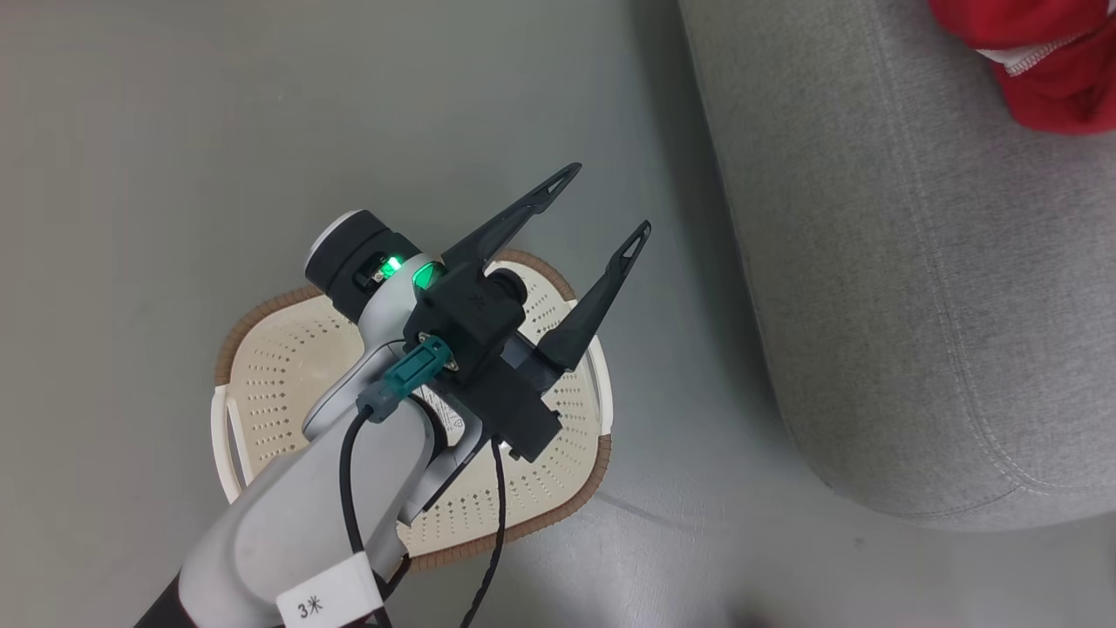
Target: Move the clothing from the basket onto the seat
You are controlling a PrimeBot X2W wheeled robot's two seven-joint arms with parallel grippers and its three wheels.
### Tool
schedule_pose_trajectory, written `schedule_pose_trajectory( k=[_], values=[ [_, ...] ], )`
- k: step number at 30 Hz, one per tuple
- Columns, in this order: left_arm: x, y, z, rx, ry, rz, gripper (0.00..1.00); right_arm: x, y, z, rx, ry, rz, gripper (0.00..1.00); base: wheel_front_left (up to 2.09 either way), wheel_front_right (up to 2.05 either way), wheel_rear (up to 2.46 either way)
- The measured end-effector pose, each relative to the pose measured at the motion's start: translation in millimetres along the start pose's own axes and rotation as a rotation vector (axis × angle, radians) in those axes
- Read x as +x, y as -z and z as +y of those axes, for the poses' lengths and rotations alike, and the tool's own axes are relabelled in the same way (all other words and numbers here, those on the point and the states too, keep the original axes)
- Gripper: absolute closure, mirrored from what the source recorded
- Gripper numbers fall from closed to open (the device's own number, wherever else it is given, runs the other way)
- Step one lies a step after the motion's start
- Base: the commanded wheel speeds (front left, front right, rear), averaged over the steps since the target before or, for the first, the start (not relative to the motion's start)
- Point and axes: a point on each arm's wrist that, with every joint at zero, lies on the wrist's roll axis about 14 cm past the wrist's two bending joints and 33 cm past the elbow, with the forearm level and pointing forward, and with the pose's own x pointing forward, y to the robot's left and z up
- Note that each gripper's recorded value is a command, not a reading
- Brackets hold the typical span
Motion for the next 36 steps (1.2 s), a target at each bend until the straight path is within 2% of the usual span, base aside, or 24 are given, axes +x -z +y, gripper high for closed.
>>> schedule_pose_trajectory(
  k=[5, 6, 7, 9, 10, 20, 31, 36],
  values=[
    [-2, 8, 4, -0.006, -0.009, 0.016, 0.00, 4, 17, 4, -0.006, 0.006, 0.046, 1.00, 0.00, 0.00, 0.00],
    [-2, 8, 5, -0.006, -0.010, 0.018, 0.00, 4, 18, 4, -0.007, 0.007, 0.049, 0.85, 0.00, 0.00, 0.00],
    [-2, 9, 6, -0.005, -0.011, 0.021, 0.00, 4, 19, 5, -0.015, 0.005, 0.053, 0.66, 0.00, 0.00, 0.00],
    [-2, 12, 7, -0.003, -0.015, 0.031, 0.00, 3, 21, 8, -0.033, -0.004, 0.060, 0.08, 0.00, 0.00, 0.00],
    [-2, 12, 7, 0.000, -0.016, 0.034, 0.00, 3, 21, 10, -0.040, -0.008, 0.062, 0.00, 0.00, 0.00, 0.00],
    [-6, 12, 6, 0.012, -0.024, 0.043, 0.00, -14, 13, 13, -0.081, -0.039, 0.048, 0.00, 0.00, 0.00, 0.00],
    [-24, 13, -6, -0.015, -0.056, 0.059, 0.00, -59, 27, 7, -0.107, -0.056, 0.072, 0.00, 0.00, 0.00, 0.00],
    [-35, 7, -9, -0.034, -0.097, 0.054, 0.00, -79, 20, 2, -0.110, -0.054, 0.055, 0.00, 0.00, 0.00, 0.00]
  ],
)
